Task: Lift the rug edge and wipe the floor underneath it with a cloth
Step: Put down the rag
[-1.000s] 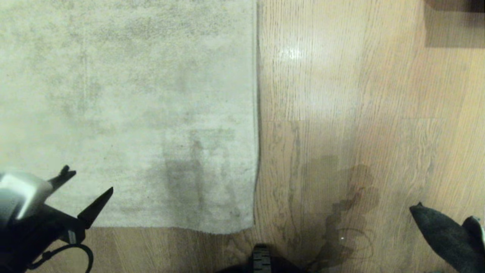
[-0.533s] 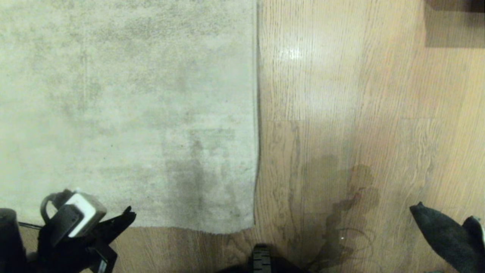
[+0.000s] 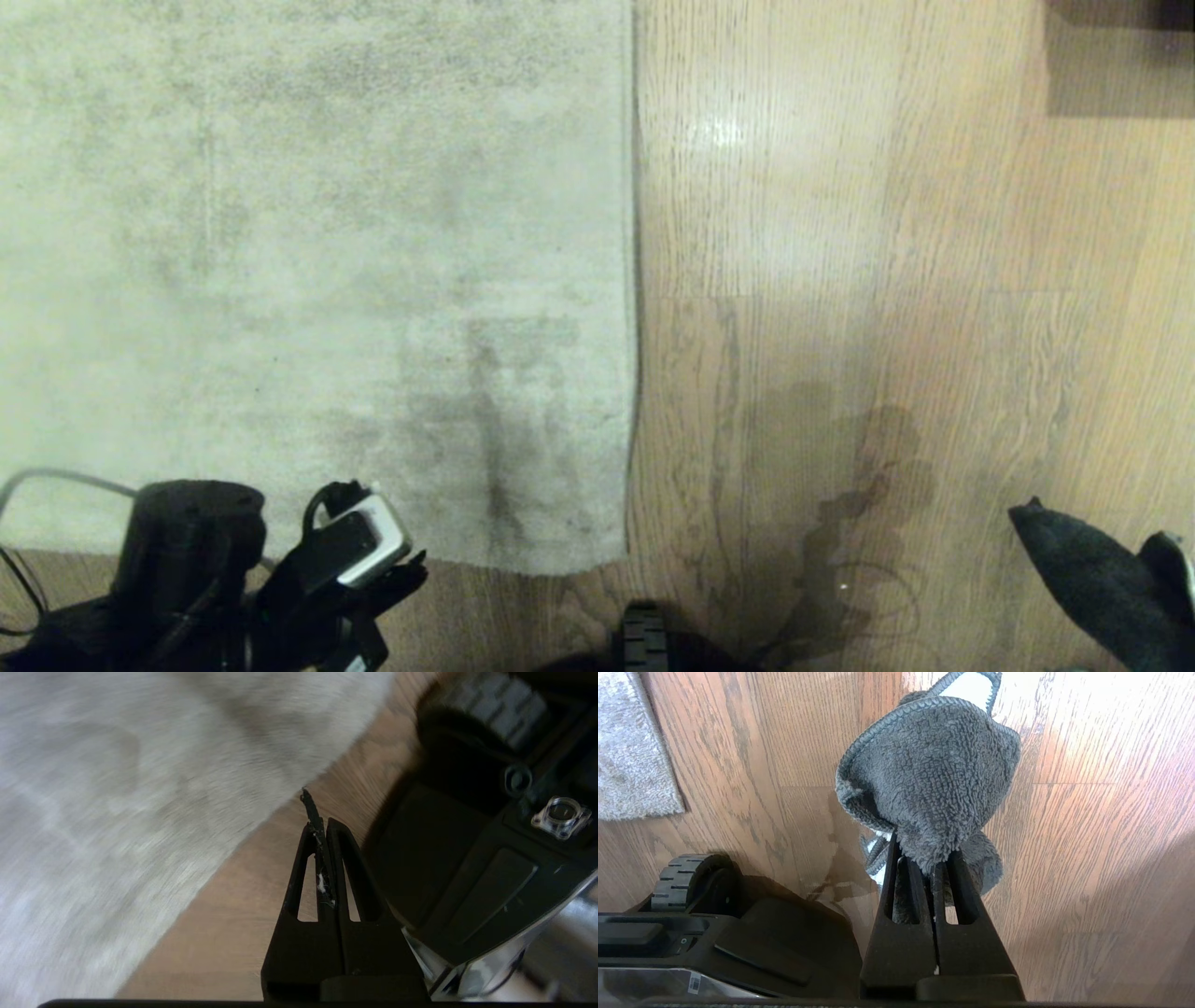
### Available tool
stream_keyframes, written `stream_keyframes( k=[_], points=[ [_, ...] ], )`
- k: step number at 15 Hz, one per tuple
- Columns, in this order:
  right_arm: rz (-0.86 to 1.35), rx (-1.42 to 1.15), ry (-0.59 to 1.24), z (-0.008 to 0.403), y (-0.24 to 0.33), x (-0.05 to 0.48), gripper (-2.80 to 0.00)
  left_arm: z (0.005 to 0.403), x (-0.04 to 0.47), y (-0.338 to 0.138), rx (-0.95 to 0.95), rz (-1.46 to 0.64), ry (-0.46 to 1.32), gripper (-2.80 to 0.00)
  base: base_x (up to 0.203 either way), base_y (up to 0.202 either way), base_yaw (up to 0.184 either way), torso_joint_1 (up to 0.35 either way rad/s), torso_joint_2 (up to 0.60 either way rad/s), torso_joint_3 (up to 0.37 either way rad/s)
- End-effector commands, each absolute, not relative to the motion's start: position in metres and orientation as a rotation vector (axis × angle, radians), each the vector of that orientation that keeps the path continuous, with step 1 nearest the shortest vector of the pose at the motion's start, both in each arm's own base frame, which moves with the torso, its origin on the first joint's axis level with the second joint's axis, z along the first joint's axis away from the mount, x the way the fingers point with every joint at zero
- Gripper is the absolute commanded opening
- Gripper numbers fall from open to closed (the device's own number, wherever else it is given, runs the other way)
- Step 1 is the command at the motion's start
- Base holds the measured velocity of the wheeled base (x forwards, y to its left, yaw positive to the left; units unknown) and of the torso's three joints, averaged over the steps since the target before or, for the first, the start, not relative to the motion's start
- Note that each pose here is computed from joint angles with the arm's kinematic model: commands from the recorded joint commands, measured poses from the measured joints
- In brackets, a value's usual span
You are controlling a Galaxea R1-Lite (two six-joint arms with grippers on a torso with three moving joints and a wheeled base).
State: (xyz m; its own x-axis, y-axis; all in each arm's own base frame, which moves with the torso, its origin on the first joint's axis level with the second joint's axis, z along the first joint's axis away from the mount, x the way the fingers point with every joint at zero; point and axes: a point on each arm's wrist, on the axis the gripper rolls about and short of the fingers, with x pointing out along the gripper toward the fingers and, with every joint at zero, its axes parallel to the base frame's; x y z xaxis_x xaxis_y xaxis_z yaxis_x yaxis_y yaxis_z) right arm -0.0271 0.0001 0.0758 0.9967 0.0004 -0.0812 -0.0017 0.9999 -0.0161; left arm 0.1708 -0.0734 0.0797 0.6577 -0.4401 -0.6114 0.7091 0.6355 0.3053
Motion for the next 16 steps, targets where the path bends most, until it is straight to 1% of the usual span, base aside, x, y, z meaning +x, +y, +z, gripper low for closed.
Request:
stream_keyframes(
  k=[1,5,8,11,16],
  points=[
    [0.002,-0.017,0.083,0.076,0.000,-0.027,-2.80,0.054,0.192,-0.092,0.617,-0.766,0.615,-2.80,0.000,0.000,0.000,0.000,0.00,0.000],
    [0.001,-0.017,0.083,0.076,0.000,-0.027,-2.80,0.031,0.215,-0.122,0.681,-0.860,0.646,-2.80,0.000,0.000,0.000,0.000,0.00,0.000],
    [0.002,-0.017,0.083,0.076,0.000,-0.027,-2.80,0.012,0.227,-0.132,0.739,-0.895,0.645,-2.80,0.000,0.000,0.000,0.000,0.00,0.000],
    [0.002,-0.017,0.083,0.076,0.000,-0.027,-2.80,-0.004,0.237,-0.136,0.801,-0.878,0.635,-2.80,0.000,0.000,0.000,0.000,0.00,0.000],
    [0.001,-0.017,0.082,0.076,0.000,-0.027,-2.80,-0.006,0.267,-0.144,0.907,-0.831,0.538,-2.80,0.000,0.000,0.000,0.000,0.00,0.000]
  ],
)
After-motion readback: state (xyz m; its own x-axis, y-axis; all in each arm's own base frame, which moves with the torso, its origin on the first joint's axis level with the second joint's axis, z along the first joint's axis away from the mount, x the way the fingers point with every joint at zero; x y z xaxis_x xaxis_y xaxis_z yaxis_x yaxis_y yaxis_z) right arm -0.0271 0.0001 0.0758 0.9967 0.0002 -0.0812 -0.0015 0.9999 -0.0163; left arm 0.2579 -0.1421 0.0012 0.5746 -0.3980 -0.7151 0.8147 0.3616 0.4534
